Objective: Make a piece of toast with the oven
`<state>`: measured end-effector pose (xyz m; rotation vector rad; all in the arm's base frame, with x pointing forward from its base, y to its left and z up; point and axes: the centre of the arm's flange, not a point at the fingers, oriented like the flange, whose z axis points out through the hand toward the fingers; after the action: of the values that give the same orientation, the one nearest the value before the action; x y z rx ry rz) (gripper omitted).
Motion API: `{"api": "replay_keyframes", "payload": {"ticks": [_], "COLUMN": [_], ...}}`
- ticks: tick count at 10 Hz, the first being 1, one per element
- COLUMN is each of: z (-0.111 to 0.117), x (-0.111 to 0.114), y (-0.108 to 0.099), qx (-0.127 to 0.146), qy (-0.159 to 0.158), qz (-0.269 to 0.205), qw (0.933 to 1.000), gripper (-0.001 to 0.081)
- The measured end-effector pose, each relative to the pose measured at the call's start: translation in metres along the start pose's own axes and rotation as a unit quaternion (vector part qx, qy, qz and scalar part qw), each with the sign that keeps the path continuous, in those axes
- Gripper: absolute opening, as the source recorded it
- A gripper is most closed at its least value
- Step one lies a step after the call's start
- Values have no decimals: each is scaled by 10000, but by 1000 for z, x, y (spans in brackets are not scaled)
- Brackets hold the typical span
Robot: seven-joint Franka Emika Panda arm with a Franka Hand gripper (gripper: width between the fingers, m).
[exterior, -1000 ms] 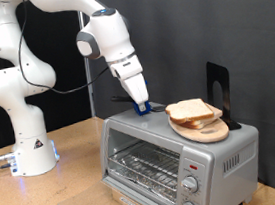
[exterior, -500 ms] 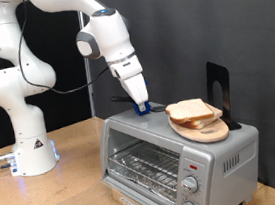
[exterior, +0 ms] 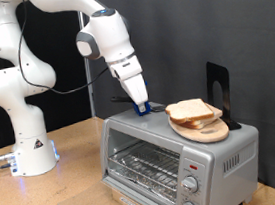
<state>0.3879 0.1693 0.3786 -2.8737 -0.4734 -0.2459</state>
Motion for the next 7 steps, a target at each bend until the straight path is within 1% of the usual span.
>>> {"api": "replay_keyframes", "payload": {"ticks": [1, 2, 3, 7], "z": [0, 1, 2, 3], "x": [0, -1, -1, 1], "y": [0, 0, 0, -1], "qx": [-1, -1, 0, -7], "qy": [-4, -14, -20, 37], "qz": [0, 3, 2, -45], "qw": [10000, 10000, 10000, 10000], "gripper": [603, 756, 792, 806]}}
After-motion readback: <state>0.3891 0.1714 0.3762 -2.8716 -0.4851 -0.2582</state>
